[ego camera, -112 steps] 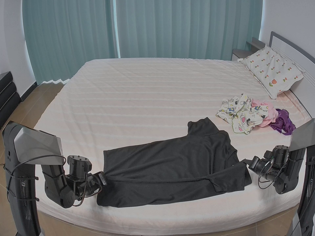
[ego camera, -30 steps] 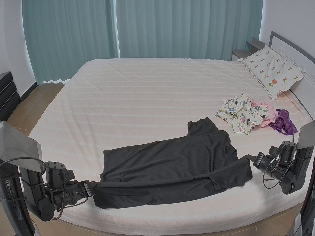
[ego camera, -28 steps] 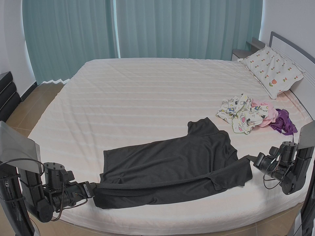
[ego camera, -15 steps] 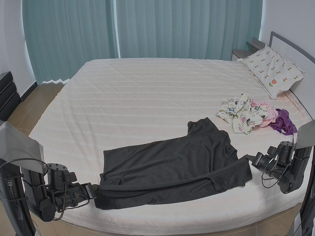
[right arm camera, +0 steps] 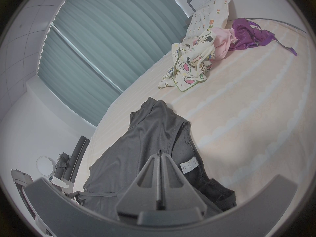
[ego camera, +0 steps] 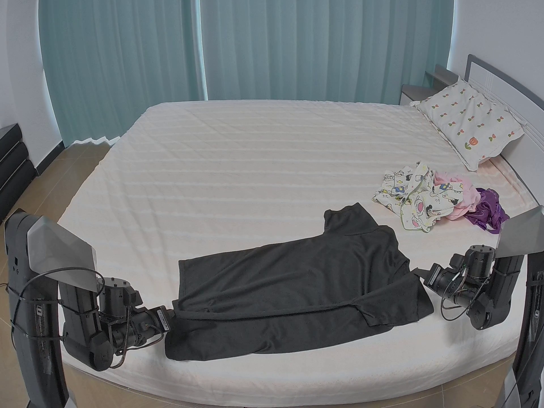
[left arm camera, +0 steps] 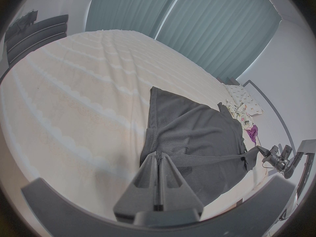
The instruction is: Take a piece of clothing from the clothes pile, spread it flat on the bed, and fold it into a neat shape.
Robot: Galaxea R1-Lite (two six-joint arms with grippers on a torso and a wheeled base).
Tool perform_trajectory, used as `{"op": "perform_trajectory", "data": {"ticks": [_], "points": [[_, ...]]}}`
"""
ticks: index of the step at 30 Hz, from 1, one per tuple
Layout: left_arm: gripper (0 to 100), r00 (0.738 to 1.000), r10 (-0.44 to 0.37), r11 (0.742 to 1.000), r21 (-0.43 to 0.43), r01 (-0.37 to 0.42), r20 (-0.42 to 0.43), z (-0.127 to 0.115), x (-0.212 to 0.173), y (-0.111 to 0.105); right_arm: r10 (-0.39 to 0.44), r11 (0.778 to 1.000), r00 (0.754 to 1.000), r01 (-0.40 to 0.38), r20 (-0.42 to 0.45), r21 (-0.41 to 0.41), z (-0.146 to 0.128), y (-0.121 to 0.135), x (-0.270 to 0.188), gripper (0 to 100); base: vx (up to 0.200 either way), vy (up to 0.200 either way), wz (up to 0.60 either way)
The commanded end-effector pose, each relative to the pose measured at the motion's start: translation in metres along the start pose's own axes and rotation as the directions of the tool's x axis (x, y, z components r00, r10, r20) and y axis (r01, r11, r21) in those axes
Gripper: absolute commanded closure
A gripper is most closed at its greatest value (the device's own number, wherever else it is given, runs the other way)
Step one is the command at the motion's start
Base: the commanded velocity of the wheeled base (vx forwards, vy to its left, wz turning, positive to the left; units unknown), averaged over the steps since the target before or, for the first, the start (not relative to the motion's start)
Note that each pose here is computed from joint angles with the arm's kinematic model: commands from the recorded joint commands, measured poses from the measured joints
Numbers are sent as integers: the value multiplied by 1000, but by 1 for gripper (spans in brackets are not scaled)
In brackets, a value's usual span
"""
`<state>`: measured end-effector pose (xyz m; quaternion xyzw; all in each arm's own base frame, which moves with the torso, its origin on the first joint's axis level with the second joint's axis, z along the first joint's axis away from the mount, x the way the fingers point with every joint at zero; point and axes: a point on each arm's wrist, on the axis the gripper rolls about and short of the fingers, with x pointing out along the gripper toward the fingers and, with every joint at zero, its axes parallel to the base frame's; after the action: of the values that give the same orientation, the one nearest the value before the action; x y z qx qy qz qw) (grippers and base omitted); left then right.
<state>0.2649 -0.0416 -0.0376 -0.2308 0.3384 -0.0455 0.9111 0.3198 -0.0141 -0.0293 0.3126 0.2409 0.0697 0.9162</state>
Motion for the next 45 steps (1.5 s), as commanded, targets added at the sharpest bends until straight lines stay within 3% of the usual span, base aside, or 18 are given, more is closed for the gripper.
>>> {"op": "perform_trajectory", "data": {"ticks": [1,21,22,23,29,34,37,45], "points": [[100,1000,15,1000,-6,-15,-20,-6,14,6,-9,1000,1000,9,-20,7,-7,-7,8,100,0,0,0],[100,1000,25,999,-31,-26,-5,-7,32,9,-36,999,999,37,-37,23,-17,-23,21,100,0,0,0],[100,1000,30,999,-29,-31,-5,-7,32,9,-38,999,999,39,-38,23,-18,-23,22,0,0,0,0],[0,999,33,999,-29,-33,-3,-7,32,9,-36,999,999,37,-34,22,-18,-23,22,0,0,0,0],[0,999,36,999,-31,-36,-5,-8,31,9,-33,999,999,34,-30,25,-17,-23,19,0,0,0,0],[0,999,49,998,-46,-50,-18,-10,23,10,-43,997,999,42,23,62,-4,-27,12,0,0,0,0],[0,999,38,994,-99,-37,12,-2,13,6,-44,993,997,36,71,110,11,-29,3,0,0,0,0],[0,994,36,982,-186,-17,100,20,-10,4,-26,983,994,7,103,182,21,-23,1,0,0,0,0]]}}
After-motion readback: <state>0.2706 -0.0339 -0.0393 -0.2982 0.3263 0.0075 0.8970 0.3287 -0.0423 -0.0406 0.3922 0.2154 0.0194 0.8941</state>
